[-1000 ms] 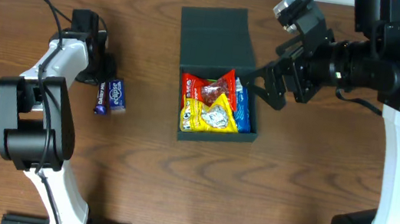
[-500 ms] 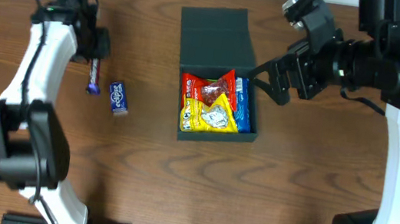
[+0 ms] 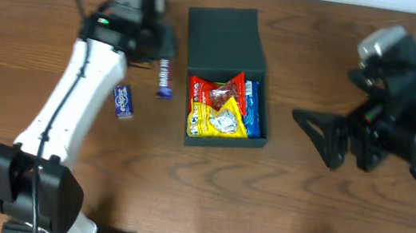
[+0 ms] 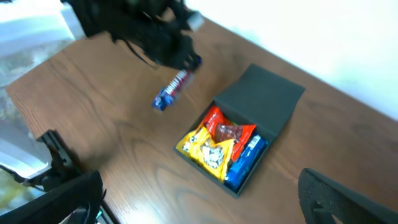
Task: Pack container
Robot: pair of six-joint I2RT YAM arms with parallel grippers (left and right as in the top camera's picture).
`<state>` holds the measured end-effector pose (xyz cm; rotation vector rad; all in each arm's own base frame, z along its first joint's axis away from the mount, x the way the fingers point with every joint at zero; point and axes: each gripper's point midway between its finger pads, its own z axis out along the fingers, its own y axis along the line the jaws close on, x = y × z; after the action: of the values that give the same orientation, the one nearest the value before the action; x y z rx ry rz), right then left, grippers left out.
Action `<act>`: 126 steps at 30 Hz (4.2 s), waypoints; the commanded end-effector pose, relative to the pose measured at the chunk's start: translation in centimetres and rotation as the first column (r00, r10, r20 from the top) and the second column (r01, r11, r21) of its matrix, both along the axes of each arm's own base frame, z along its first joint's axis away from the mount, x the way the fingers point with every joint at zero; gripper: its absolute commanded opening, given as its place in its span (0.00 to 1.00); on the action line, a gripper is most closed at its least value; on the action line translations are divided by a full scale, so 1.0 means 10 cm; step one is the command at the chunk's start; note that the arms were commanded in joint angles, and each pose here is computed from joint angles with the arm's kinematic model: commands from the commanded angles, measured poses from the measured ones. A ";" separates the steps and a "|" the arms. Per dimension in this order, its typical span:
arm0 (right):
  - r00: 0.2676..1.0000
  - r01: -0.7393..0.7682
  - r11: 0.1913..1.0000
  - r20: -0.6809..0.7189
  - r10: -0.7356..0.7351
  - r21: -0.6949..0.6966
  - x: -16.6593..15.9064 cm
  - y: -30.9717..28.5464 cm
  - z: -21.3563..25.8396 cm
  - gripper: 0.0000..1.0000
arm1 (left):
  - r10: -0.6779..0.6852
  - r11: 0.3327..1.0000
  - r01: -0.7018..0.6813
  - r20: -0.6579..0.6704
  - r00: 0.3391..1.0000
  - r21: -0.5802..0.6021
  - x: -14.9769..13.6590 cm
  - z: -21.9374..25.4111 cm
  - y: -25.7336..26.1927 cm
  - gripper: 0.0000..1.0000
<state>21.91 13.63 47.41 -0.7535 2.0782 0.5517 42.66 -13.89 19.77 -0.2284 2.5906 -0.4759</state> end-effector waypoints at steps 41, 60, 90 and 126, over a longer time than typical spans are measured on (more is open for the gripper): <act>0.999 0.027 0.999 0.044 -0.028 0.024 -0.24 -0.09 0.13 0.99 | 0.020 0.998 -0.025 0.095 0.995 0.050 -0.25 -0.78 -1.96 0.65; 0.999 0.027 0.999 0.045 -0.028 0.023 -0.23 -0.09 0.13 0.99 | -0.077 0.981 0.032 0.236 0.969 0.191 -0.14 0.32 -0.87 0.72; 0.999 0.027 0.999 0.039 -0.028 0.023 -0.22 -0.09 0.12 0.99 | 0.242 0.934 -0.155 -0.250 0.937 0.323 -0.77 -1.10 1.33 0.74; 0.999 0.028 0.999 0.039 -0.029 0.023 -0.22 -0.09 0.12 0.99 | 0.232 0.928 -0.171 -0.155 0.960 0.330 -0.66 -2.02 1.36 0.66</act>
<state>19.60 12.95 48.61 -0.7422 2.0278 0.5356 36.43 -0.64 0.40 -0.4568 2.7215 0.0035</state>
